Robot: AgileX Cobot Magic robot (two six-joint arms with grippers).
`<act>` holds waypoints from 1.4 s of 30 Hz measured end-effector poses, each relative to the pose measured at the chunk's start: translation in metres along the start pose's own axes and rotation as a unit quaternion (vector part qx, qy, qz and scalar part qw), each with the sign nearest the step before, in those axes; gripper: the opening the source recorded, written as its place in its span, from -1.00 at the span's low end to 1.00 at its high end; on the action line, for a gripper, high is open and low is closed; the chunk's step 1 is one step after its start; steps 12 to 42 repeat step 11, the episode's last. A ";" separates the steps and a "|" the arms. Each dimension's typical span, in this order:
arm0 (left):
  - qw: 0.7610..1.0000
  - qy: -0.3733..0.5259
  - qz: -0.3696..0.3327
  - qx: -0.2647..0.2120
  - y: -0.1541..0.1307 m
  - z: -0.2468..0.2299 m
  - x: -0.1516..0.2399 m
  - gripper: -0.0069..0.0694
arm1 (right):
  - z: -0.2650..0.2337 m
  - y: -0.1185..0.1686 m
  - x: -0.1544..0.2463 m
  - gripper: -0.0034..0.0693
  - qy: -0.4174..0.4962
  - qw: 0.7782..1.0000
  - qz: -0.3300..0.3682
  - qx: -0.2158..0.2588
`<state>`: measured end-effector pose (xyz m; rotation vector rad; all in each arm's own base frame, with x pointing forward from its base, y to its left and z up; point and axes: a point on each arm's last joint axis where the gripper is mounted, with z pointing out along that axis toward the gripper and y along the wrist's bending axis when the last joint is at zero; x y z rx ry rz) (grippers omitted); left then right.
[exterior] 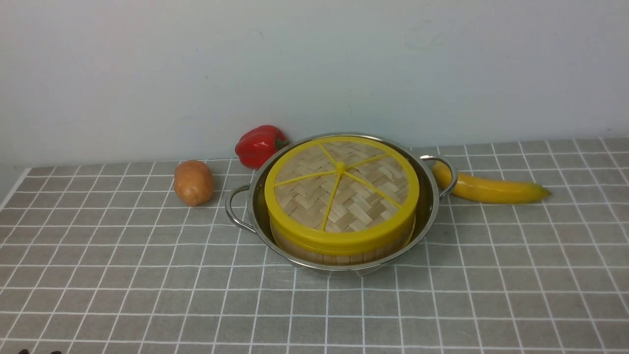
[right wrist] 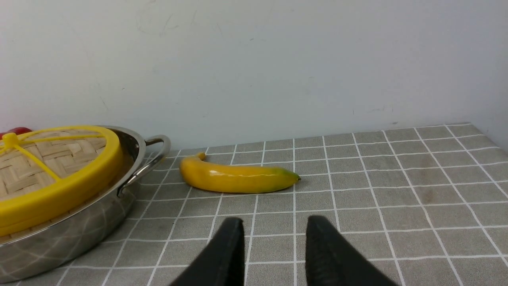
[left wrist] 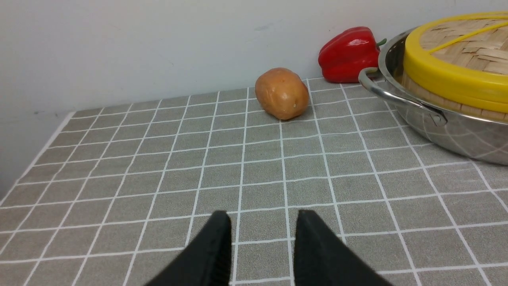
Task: Place the steamer in the pot on the grey tablecloth, and put the lid on the steamer.
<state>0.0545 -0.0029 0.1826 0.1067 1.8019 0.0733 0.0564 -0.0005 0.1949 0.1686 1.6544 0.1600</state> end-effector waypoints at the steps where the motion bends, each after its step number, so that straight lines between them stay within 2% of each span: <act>1: 1.000 0.000 0.000 0.000 0.000 0.000 0.000 -0.23 | 0.000 0.000 0.000 -0.25 0.000 1.000 0.000 0.000; 42: 1.000 0.000 0.000 0.000 0.000 0.000 0.000 -0.19 | 0.000 0.000 0.000 -0.25 0.000 1.000 0.000 0.000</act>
